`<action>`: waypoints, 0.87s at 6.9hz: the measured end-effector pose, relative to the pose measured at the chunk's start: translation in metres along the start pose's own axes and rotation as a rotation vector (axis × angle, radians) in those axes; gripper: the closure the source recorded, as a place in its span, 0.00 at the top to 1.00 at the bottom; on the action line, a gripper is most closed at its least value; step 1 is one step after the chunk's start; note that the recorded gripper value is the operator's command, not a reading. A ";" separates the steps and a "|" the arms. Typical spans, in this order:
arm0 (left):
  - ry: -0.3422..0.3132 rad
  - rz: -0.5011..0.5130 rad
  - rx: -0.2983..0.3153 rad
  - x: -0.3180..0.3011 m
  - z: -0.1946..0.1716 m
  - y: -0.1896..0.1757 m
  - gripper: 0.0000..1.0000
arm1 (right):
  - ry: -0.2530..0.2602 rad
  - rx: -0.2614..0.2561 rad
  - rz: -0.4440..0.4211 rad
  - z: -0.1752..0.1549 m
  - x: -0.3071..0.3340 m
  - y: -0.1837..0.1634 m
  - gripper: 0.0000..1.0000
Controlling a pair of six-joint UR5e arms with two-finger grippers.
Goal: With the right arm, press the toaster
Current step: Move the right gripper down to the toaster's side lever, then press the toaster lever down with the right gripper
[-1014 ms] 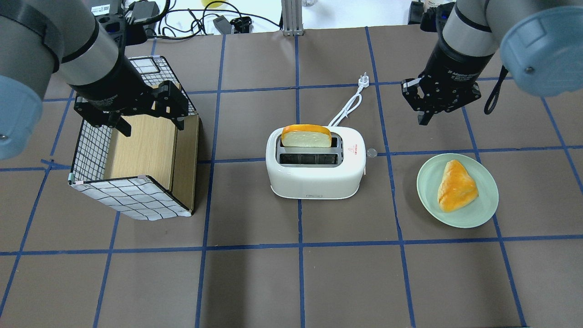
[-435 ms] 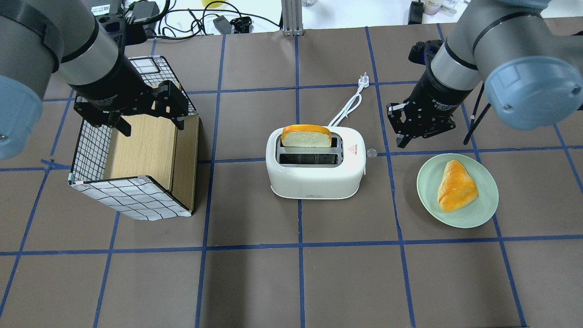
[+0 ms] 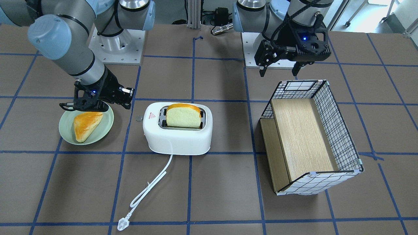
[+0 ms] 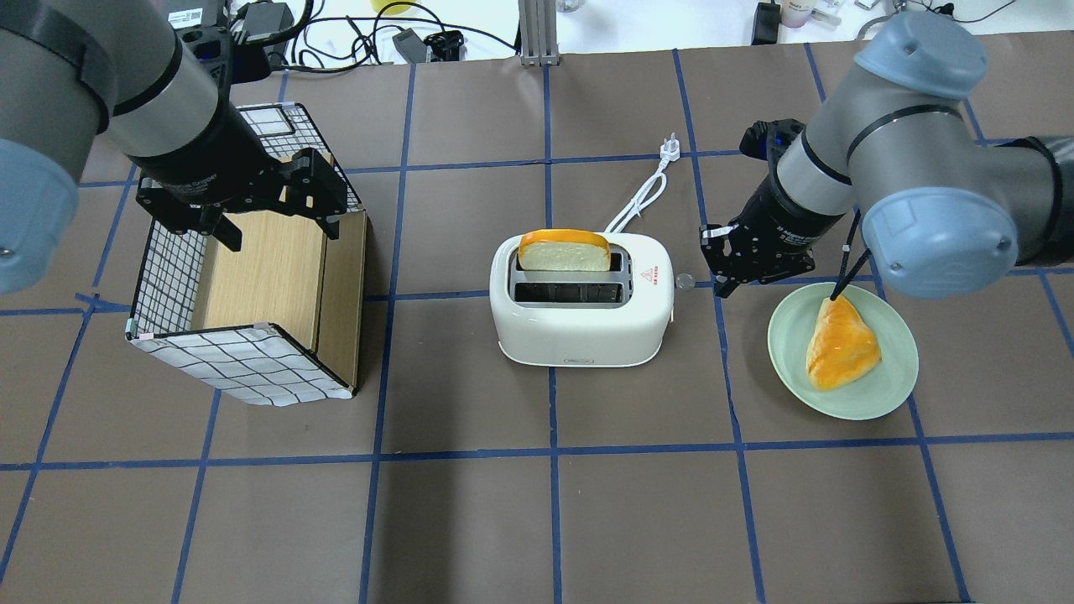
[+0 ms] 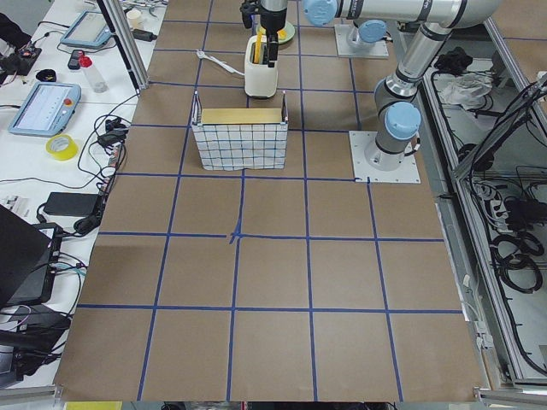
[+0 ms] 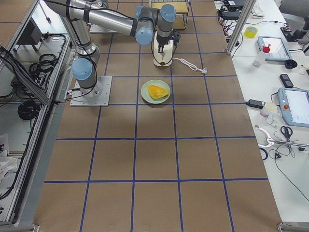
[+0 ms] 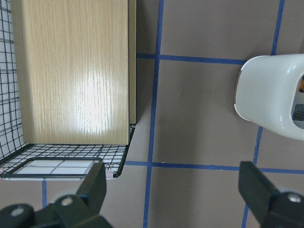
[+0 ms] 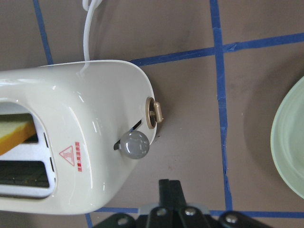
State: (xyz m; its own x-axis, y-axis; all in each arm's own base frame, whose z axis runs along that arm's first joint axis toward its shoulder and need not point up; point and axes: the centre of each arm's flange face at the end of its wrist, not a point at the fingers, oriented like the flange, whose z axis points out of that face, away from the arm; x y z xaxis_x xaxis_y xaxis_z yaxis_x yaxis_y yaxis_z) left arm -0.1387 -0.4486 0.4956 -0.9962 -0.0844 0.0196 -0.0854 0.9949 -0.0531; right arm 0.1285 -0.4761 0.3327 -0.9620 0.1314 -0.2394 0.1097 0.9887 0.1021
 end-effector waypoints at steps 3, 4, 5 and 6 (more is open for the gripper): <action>0.000 0.000 0.001 0.000 0.000 0.000 1.00 | -0.059 0.001 -0.003 0.011 -0.004 -0.003 0.00; -0.001 0.000 0.001 0.000 0.000 0.000 1.00 | -0.075 -0.002 -0.003 0.015 -0.005 -0.006 0.00; -0.001 0.000 0.000 0.000 0.000 0.000 1.00 | -0.082 -0.006 -0.003 0.018 -0.005 -0.007 0.00; -0.001 0.000 0.000 0.000 0.000 0.000 1.00 | -0.086 -0.008 -0.004 0.022 -0.005 -0.010 0.00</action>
State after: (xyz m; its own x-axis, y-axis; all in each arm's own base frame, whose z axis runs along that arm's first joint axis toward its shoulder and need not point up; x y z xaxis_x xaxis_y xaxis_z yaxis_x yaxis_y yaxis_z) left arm -0.1386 -0.4486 0.4956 -0.9963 -0.0845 0.0186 -0.0853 0.9949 -0.0532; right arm 0.1373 -0.4848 0.3118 -0.9375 0.1332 -0.3215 0.1034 0.9887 0.1082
